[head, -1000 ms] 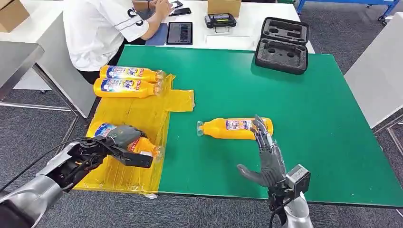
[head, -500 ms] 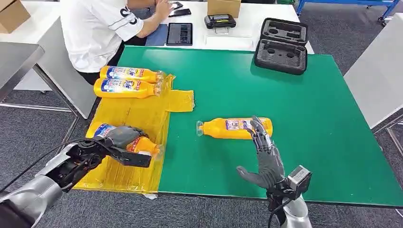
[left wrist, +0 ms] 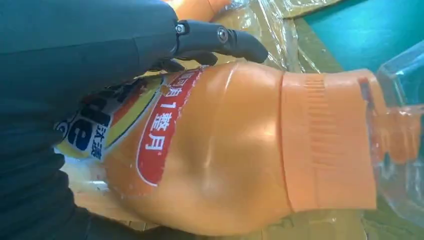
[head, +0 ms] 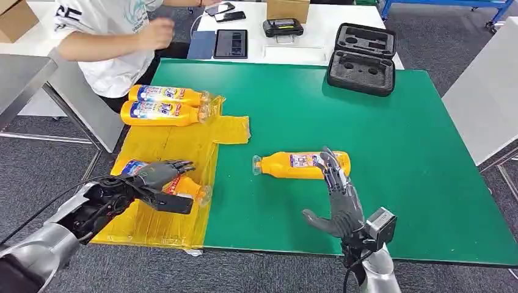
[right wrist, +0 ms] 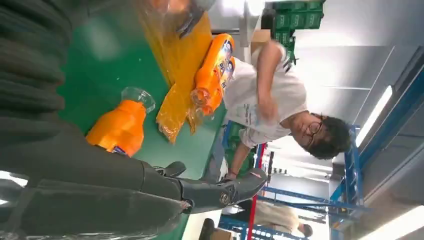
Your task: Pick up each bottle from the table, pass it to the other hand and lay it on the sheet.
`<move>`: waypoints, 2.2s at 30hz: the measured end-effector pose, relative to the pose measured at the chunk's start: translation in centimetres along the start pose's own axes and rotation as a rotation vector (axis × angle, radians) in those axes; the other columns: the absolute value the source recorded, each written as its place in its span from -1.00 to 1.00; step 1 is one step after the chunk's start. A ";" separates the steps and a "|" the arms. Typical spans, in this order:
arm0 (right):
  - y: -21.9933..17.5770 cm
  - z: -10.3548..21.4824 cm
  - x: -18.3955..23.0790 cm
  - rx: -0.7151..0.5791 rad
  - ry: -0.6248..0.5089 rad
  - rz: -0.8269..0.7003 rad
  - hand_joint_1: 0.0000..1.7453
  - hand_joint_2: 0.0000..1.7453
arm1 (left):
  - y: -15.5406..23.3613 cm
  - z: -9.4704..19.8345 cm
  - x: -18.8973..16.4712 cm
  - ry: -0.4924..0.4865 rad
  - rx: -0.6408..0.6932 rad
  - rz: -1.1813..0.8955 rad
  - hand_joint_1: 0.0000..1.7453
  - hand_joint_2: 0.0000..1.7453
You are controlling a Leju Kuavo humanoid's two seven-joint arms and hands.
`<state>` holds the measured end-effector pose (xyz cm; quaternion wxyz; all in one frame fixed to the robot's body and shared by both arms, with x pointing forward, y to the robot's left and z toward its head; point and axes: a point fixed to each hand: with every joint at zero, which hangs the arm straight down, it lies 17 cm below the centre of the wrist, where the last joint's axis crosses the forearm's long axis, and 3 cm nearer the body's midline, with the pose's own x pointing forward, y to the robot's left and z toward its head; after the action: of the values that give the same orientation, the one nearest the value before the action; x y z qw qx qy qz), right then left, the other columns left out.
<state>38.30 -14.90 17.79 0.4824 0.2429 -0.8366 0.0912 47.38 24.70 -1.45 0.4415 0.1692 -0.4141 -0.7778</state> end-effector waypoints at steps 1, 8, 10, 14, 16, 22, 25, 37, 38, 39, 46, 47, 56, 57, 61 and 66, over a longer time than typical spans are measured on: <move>0.0 0.0 -0.1 -0.001 0.002 0.000 -1.00 1.00 | -0.1 0.1 -0.1 0.001 -0.006 -0.001 -1.00 1.00; -0.4 -0.8 -0.4 -0.001 0.005 0.006 -1.00 1.00 | -0.3 0.9 -0.4 -0.032 -0.070 0.018 -1.00 1.00; -0.5 -1.0 -0.5 0.000 0.006 0.007 -1.00 1.00 | -0.1 1.2 -0.5 -0.042 -0.079 0.035 -1.00 1.00; -0.8 -1.0 -1.0 -0.009 0.018 0.007 -1.00 1.00 | 0.3 2.5 -0.3 -0.084 -0.091 0.100 -1.00 1.00; -1.0 -1.0 -1.2 -0.009 0.025 0.002 -1.00 1.00 | 0.9 3.6 -0.2 -0.108 -0.113 0.123 -1.00 1.00; -1.3 -1.4 -1.6 -0.008 0.037 0.000 -1.00 1.00 | 2.9 4.9 -0.9 -0.113 -0.108 0.092 -1.00 1.00; -1.3 -1.4 -1.8 -0.009 0.042 -0.003 -1.00 1.00 | 3.2 5.0 -0.8 -0.118 -0.098 0.087 -1.00 1.00; -1.5 -0.3 -3.5 -0.036 0.118 0.014 -1.00 1.00 | 9.0 5.6 3.7 -0.362 0.134 0.253 -1.00 1.00; -1.6 0.1 -4.0 -0.039 0.140 0.041 -1.00 1.00 | 10.2 5.5 4.5 -0.397 0.227 0.264 -1.00 1.00; -1.6 0.5 -4.4 -0.041 0.164 0.079 -1.00 1.00 | 11.4 5.6 5.4 -0.435 0.338 0.282 -1.00 1.00; -5.4 0.8 -5.8 -0.057 0.331 0.439 -1.00 1.00 | 13.7 7.2 12.2 -0.527 0.883 0.600 -1.00 1.00; -6.5 0.3 -5.7 -0.063 0.342 0.481 -1.00 1.00 | 14.0 7.8 12.6 -0.501 0.960 0.623 -1.00 1.00; -14.8 -4.5 -6.1 -0.070 0.414 0.753 -1.00 1.00 | 14.7 12.0 13.2 -0.364 1.268 0.763 -1.00 1.00; -15.1 -4.6 -6.3 -0.070 0.419 0.755 -1.00 1.00 | 14.7 12.2 13.1 -0.359 1.278 0.770 -1.00 1.00; -15.6 -4.6 -6.8 -0.072 0.436 0.758 -1.00 1.00 | 14.8 12.7 13.0 -0.347 1.303 0.789 -1.00 1.00; -15.8 -4.9 -7.4 -0.054 0.454 0.772 -1.00 1.00 | 15.0 13.2 12.7 -0.332 1.332 0.786 -1.00 1.00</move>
<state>52.98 -24.34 12.76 0.5906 -0.1257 -0.7410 0.2937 40.28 16.71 19.64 0.4222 0.1210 -0.8825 -0.1680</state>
